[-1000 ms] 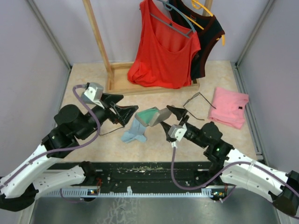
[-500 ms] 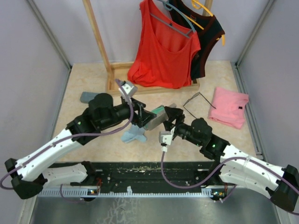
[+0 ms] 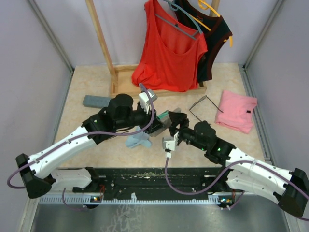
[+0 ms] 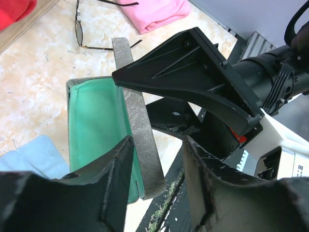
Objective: Organize the sunglasses
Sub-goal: Place the sunglasses case at the center of the board.
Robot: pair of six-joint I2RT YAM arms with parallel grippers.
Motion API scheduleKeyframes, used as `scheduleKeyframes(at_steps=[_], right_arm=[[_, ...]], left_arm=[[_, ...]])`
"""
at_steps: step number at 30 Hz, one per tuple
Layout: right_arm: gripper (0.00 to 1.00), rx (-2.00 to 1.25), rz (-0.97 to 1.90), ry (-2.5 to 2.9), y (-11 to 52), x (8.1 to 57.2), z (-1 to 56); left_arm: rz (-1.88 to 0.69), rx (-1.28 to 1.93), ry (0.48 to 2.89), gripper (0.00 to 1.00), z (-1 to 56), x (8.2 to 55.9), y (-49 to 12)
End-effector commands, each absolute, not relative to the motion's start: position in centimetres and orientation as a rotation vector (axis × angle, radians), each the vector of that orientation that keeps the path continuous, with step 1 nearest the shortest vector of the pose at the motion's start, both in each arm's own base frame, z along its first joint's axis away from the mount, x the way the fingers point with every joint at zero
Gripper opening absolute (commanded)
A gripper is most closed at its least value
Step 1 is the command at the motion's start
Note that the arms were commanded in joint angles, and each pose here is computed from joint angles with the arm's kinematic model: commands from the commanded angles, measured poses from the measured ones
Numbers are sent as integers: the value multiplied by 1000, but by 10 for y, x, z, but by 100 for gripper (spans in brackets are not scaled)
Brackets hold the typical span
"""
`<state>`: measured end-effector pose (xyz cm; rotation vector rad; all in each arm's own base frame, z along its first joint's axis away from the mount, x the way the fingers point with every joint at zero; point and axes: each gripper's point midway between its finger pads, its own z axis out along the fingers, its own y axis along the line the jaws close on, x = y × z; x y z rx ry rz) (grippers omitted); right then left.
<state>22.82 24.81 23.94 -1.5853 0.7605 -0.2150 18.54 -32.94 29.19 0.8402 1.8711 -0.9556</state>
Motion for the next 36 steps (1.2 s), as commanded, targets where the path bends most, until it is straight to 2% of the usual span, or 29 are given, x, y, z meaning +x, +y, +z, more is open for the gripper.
scheduleKeyframes(at_steps=[1,5,9,15,27,28,30,34,36], right_arm=[[0,-1482,-236,695,253,230,289],[0,-1483,-237,698,253,230,289],[0,-1478,-241,694,253,230,292],[0,-1470,-242,689,253,230,294],[0,-1478,-222,693,253,227,291],[2,-1479,-217,695,253,227,291],[16,-1489,-203,700,254,225,289],[55,-1503,-165,718,253,220,286],[67,-1514,-135,741,253,217,282]], left_arm=[[-968,887,1842,47,300,182,-332],[-971,900,1842,42,299,180,-332],[-962,911,1856,53,294,180,-331],[-955,925,1882,52,284,180,-332],[-940,925,1887,21,281,183,-333],[-936,924,1887,19,280,183,-333],[-926,917,1889,16,280,184,-332],[-907,902,1881,13,281,188,-330],[-900,898,1879,11,281,190,-330]])
